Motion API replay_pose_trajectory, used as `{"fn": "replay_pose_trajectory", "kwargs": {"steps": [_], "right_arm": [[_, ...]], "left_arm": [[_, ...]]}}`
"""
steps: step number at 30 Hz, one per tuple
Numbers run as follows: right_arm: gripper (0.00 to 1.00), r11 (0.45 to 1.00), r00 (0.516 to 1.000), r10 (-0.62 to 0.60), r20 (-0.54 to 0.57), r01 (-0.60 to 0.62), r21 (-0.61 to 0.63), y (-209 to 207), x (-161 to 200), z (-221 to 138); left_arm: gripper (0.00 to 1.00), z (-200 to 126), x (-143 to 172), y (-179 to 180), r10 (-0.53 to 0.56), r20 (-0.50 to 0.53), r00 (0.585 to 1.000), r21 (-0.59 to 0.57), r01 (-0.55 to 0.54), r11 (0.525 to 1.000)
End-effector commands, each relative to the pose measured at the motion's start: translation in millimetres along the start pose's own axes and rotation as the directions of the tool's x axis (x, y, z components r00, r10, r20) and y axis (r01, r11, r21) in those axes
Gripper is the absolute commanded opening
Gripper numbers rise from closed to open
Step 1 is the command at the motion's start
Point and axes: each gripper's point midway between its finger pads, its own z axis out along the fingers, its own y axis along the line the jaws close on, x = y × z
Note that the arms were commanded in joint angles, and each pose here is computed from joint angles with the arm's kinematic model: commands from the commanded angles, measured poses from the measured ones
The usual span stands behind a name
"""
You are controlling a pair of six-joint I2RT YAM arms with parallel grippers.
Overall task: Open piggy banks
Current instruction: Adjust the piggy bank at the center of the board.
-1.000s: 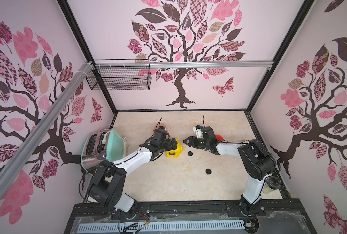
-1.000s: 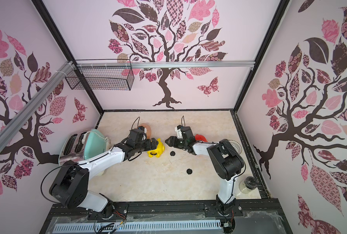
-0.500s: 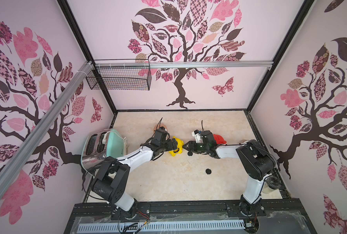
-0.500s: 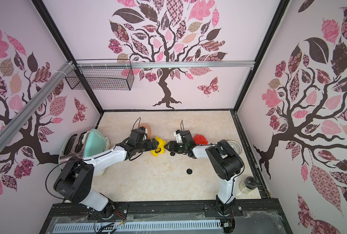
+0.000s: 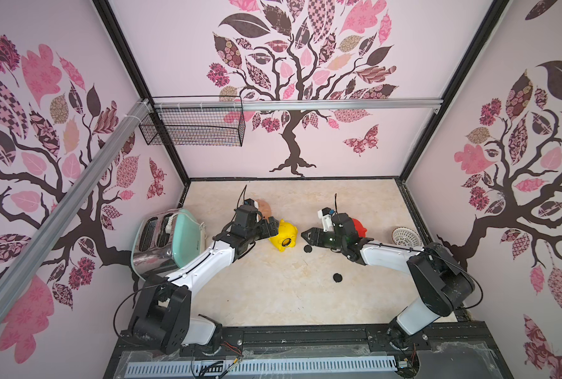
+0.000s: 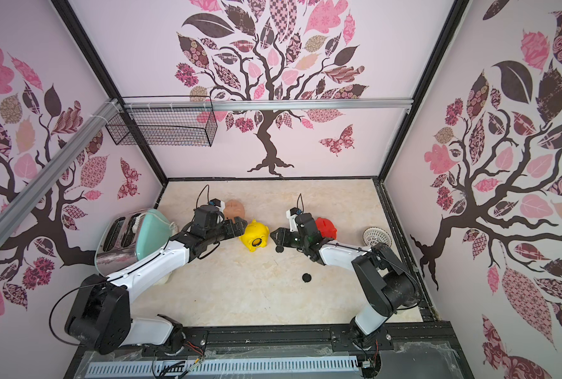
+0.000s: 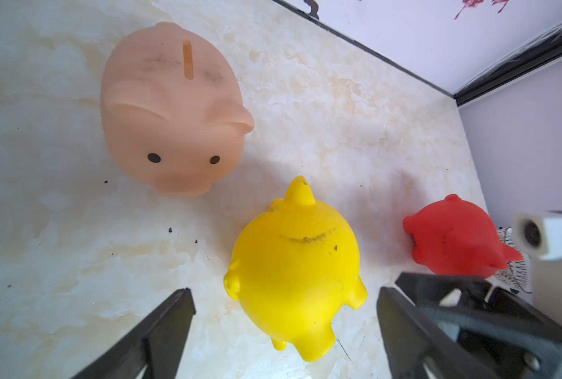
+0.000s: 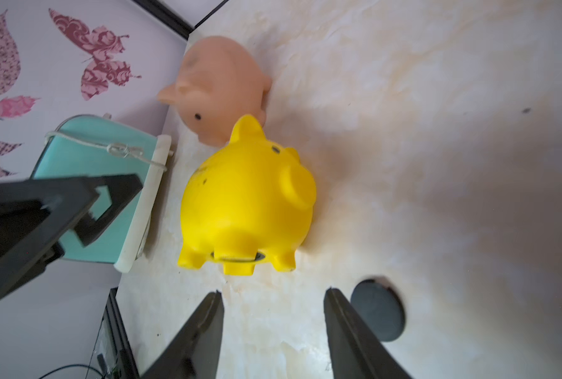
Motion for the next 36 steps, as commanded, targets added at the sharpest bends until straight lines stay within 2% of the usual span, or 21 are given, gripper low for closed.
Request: {"fn": "replay_pose_trajectory", "kwargs": {"steps": [1, 8, 14, 23, 25, 28, 31, 36], "right_arm": [[0.54, 0.998, 0.999, -0.032, 0.022, 0.030, 0.062, -7, -33, 25], [0.46, 0.997, 0.998, -0.002, -0.063, 0.007, 0.077, -21, -36, 77], [0.44, 0.998, 0.987, -0.045, -0.156, 0.051, 0.030, -12, -14, 92], [0.44, 0.997, 0.978, -0.040, -0.205, 0.051, 0.051, -15, 15, 74], [0.44, 0.997, 0.978, -0.037, -0.206, 0.049, 0.052, -15, 20, 65], [0.44, 0.998, 0.976, -0.049, -0.211, 0.054, 0.017, -6, 27, 56], [0.44, 0.998, 0.973, -0.056, -0.224, 0.056, -0.008, 3, 35, 51], [0.41, 0.991, 0.987, -0.064, -0.145, 0.080, 0.107, -15, 25, 35]], "left_arm": [[0.86, 2, 19, -1, -0.002, -0.037, 0.999, 0.006, 0.002, 1.000], [0.80, 17, 42, -14, 0.017, -0.102, 0.995, 0.039, -0.013, 0.999], [0.79, 29, 48, -10, 0.015, -0.126, 0.992, 0.027, -0.012, 1.000], [0.80, 41, 40, -4, 0.007, -0.126, 0.992, -0.008, -0.008, 1.000], [0.84, 41, 35, -1, 0.000, -0.121, 0.993, -0.017, -0.002, 1.000], [0.98, 36, 31, 6, -0.011, -0.110, 0.994, -0.044, 0.006, 0.999], [0.98, 31, 29, 10, -0.026, -0.101, 0.995, -0.055, 0.021, 0.998], [0.98, 13, 32, 26, -0.065, -0.085, 0.994, -0.137, 0.053, 0.989]]}}
